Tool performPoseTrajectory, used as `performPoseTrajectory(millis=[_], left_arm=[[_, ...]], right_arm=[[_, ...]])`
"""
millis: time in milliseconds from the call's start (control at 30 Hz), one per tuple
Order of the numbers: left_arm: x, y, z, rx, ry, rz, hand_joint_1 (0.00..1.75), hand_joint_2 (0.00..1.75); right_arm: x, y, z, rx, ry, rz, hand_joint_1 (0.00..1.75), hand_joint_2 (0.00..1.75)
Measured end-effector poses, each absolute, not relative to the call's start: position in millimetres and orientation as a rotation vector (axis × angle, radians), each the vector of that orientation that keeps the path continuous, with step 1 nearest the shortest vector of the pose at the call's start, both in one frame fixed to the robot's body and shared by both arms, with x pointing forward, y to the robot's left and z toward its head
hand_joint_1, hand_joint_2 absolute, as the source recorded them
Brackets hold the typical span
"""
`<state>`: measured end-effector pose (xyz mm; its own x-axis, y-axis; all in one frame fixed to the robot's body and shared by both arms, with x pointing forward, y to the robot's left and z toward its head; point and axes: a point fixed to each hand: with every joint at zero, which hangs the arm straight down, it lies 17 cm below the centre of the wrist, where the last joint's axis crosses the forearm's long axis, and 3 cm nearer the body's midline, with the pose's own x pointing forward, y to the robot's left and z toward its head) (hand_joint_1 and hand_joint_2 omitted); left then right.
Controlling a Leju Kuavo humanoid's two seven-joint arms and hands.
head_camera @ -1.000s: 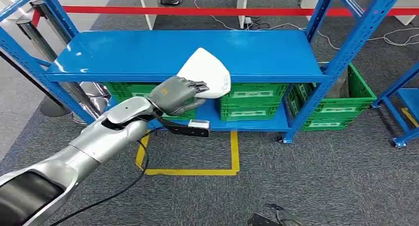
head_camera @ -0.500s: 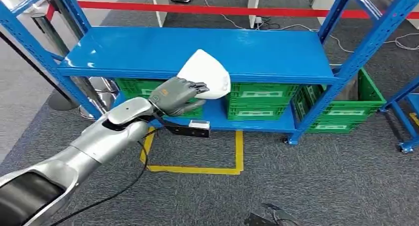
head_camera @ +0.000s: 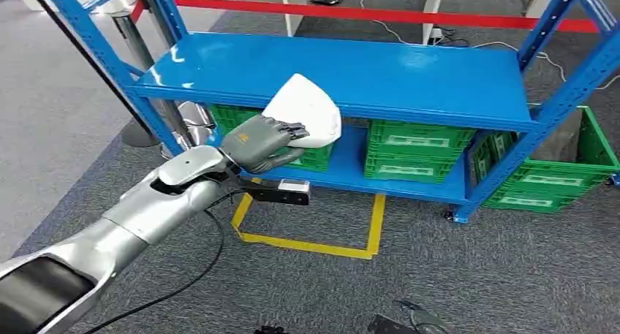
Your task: Take the parts from the cabinet and place them on the table.
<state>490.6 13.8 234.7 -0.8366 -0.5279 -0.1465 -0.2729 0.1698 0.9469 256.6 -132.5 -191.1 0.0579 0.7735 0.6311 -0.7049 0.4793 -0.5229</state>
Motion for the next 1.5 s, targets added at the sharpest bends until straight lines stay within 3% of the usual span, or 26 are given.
performPoseTrajectory(millis=[1500], left_arm=[[514.4, 33.6, 256.5, 0.822, -2.193, -1.726, 1.75, 1.75]], right_arm=[[276.5, -123.7, -179.3, -0.090, -1.050, 1.144, 0.00, 1.75]])
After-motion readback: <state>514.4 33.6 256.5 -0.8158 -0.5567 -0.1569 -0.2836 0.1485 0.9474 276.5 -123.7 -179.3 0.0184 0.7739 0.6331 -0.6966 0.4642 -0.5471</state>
